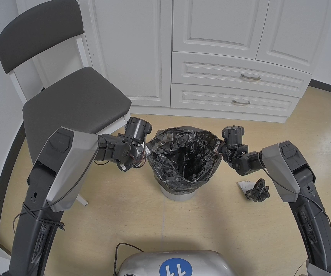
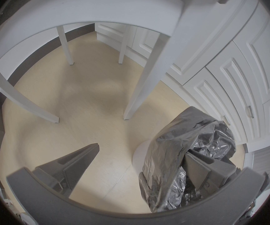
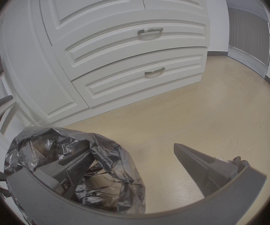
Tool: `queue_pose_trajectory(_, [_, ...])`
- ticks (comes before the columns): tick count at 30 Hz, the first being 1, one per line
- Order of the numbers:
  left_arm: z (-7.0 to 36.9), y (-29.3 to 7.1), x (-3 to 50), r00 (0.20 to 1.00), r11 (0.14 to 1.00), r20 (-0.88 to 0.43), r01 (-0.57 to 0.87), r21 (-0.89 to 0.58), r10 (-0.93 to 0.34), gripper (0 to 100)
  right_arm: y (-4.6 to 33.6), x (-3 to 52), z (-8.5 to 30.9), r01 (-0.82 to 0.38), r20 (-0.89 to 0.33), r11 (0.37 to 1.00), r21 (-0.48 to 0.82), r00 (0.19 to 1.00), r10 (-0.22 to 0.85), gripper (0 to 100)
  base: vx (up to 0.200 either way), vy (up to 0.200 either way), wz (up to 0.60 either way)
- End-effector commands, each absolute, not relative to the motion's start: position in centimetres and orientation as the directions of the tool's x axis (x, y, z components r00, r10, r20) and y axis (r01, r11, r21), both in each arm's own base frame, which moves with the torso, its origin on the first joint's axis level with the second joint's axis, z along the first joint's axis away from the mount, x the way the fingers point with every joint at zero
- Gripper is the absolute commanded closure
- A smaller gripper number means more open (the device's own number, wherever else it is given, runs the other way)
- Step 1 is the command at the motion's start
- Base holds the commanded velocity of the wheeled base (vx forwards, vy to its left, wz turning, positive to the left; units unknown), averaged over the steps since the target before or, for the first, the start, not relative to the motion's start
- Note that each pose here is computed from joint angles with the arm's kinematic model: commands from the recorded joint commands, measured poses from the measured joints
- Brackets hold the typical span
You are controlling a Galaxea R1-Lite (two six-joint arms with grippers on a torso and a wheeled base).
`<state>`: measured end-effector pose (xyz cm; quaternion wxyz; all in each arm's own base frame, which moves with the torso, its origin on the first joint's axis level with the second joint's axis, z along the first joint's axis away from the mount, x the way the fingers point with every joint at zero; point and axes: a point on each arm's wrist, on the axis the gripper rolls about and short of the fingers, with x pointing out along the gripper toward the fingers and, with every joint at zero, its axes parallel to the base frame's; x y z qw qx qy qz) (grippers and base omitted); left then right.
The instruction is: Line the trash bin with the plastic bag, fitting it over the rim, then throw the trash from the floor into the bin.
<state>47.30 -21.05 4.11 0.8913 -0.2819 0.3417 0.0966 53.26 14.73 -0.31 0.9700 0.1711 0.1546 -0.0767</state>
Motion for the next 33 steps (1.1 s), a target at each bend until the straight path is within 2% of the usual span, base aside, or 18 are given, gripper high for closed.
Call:
queue_pose_trajectory(1, [3.0, -21.1, 47.6, 0.743, 0.824, -0.669, -0.368, -0.431, -0.018, 0, 14.6, 53.5, -2.5, 0.191, -0.307, 0.928, 0.319, 0.948, -0.089, 0, 0.000, 0.000, 0.00])
queue_pose_trajectory(10, [2.8, -21.3, 47.5, 0.741, 0.826, -0.671, -0.368, -0.427, -0.017, 0, 15.2, 53.4, -4.0, 0.177, -0.307, 0.933, 0.313, 0.949, -0.078, 0, 0.000, 0.000, 0.00])
queue_pose_trajectory(18, [2.9, -21.3, 47.5, 0.748, 0.828, -0.663, -0.386, -0.408, 0.022, 0, 15.2, 52.8, -2.4, 0.167, -0.312, 0.943, 0.287, 0.947, -0.072, 0, 0.000, 0.000, 0.00])
queue_pose_trajectory(23, [3.2, -21.1, 47.5, 0.751, 0.826, -0.660, -0.387, -0.411, 0.023, 0, 14.5, 50.3, -1.0, 0.116, -0.396, 0.965, 0.236, 0.918, -0.014, 0, 0.000, 0.000, 0.00])
queue_pose_trajectory(27, [3.2, -21.0, 47.5, 0.750, 0.825, -0.661, -0.389, -0.409, 0.026, 0, 13.6, 46.2, -0.2, -0.020, -0.533, 0.987, 0.162, 0.839, 0.105, 0, 0.000, 0.000, 0.00])
queue_pose_trajectory(33, [3.1, -21.0, 47.6, 0.748, 0.825, -0.663, -0.391, -0.407, 0.028, 0, 13.4, 44.7, 0.1, -0.082, -0.566, 0.989, 0.123, 0.813, 0.137, 0, 0.000, 0.000, 0.00])
